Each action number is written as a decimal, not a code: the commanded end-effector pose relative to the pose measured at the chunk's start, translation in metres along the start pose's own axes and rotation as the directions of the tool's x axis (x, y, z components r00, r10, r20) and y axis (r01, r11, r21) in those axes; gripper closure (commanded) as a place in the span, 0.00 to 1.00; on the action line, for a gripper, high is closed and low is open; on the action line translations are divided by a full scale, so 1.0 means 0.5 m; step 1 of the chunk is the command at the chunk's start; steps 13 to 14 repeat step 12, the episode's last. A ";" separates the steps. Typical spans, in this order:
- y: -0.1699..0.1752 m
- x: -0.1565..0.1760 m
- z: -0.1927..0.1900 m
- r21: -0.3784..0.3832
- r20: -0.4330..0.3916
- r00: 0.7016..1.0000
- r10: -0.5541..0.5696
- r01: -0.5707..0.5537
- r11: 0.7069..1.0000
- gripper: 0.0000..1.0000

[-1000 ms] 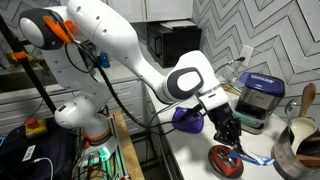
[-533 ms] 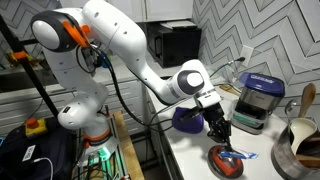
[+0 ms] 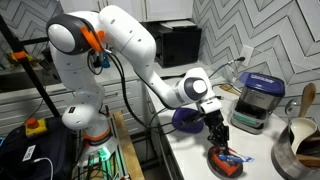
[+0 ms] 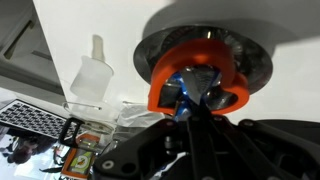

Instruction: Put the blue packet on the silver plate on the right

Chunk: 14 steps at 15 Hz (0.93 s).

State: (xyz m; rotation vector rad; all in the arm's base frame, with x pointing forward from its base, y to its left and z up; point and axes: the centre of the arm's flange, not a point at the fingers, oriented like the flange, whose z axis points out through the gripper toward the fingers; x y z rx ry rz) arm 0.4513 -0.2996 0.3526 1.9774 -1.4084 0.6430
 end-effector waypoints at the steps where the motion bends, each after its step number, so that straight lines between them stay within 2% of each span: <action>1: -0.017 -0.003 0.011 -0.008 -0.002 1.000 0.003 -0.003 1.000 0.66; 4: -0.009 0.005 -0.018 0.017 0.014 1.000 0.013 -0.013 1.000 0.44; 6: 0.005 0.020 -0.063 0.080 0.044 0.999 0.031 -0.035 0.996 0.28; 7: 0.013 0.031 -0.090 0.129 0.061 0.997 0.045 -0.053 0.990 0.22; 9: 0.042 0.062 -0.152 0.249 0.104 0.993 0.063 -0.087 0.965 0.06; 10: 0.055 0.073 -0.174 0.305 0.112 0.992 0.060 -0.092 0.948 0.02; 11: 0.071 0.087 -0.197 0.361 0.114 0.992 0.050 -0.088 0.928 0.00; 12: 0.010 0.079 -0.147 0.282 0.071 0.995 0.070 -0.088 0.955 0.10; 14: 0.010 0.079 -0.147 0.282 0.071 0.995 0.070 -0.088 0.955 0.10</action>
